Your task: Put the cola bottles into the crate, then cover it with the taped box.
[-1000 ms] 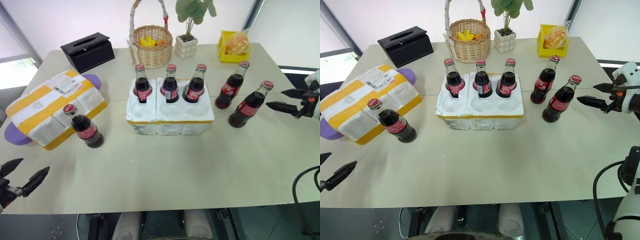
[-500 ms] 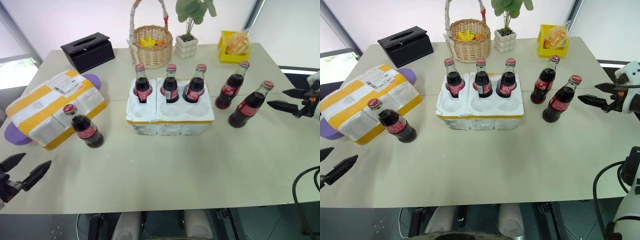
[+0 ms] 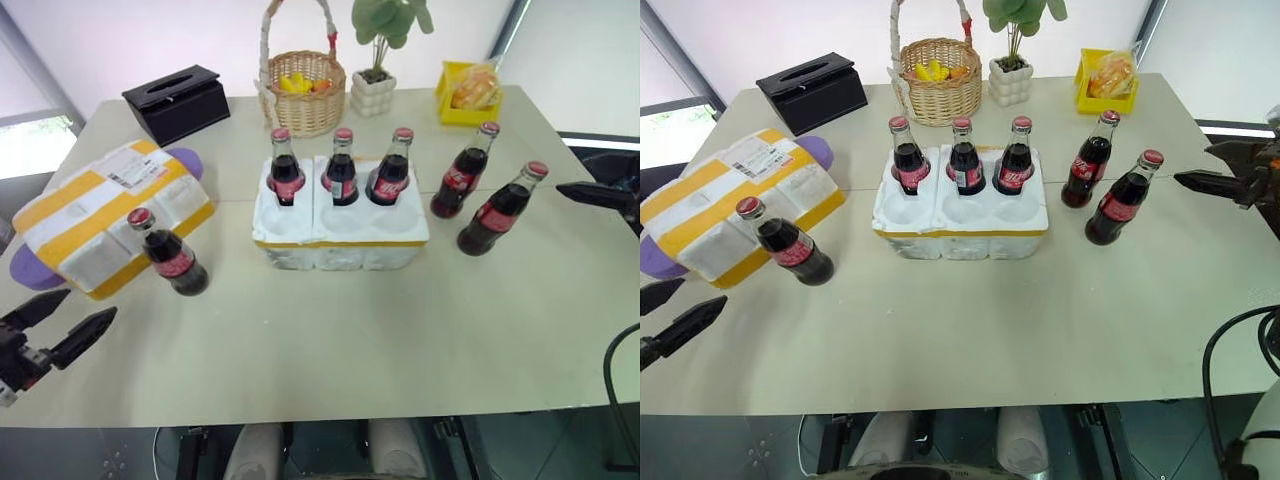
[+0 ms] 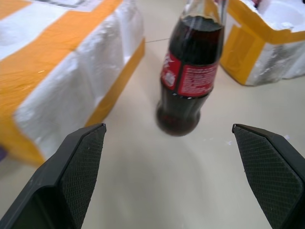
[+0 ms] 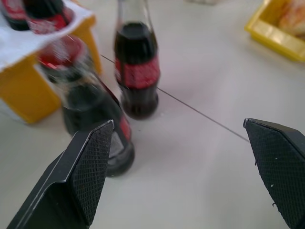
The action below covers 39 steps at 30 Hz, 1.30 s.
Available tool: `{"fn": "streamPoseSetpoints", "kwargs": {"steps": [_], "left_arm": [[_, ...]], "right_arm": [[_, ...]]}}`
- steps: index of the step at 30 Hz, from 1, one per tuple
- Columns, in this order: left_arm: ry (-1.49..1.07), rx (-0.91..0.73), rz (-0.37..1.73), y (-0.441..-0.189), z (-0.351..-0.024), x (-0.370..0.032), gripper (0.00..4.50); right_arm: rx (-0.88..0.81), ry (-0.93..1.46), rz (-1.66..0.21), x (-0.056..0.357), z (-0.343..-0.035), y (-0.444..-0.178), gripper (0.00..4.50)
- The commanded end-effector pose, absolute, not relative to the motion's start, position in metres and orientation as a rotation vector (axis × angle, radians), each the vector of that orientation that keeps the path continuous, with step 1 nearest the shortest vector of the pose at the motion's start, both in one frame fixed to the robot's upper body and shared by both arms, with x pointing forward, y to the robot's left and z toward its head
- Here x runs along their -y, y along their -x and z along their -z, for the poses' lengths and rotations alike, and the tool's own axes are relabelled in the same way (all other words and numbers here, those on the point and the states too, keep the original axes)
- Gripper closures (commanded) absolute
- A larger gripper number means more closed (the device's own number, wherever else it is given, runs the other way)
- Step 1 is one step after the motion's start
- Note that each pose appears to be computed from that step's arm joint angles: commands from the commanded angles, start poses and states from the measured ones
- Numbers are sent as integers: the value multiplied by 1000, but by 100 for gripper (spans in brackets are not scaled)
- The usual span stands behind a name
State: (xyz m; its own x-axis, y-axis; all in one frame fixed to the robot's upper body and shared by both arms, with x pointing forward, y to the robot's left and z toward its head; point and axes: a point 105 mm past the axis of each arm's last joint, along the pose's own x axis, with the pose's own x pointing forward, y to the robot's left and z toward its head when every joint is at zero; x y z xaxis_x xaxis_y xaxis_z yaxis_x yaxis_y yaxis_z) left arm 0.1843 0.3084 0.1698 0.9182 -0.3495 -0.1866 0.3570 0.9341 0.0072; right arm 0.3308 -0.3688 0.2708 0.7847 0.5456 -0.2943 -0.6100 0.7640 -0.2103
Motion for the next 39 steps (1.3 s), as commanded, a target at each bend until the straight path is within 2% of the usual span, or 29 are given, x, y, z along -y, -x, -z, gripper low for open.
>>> {"fn": "streamPoseSetpoints", "kwargs": {"steps": [1,4,6,13,18,26,39], "left_arm": [[-74,-173,393,-194,-173,-305,5],[-87,-174,428,-209,-170,-303,5],[-93,-177,446,-215,-169,-302,5],[-101,-157,500,-234,-173,-296,5],[-114,-155,527,-242,-172,-290,5],[-143,-151,588,-270,-158,-268,5],[-143,-118,590,-298,-150,-264,5]], "right_arm": [[-136,377,-697,363,-309,-316,0],[-59,397,-828,332,-334,-304,0],[-48,401,-930,310,-340,-294,0],[-84,428,-1247,239,-326,-245,0],[-91,404,-1282,224,-315,-237,0],[-84,360,-1329,204,-298,-237,0],[-62,307,-1354,189,-296,-238,0]]}}
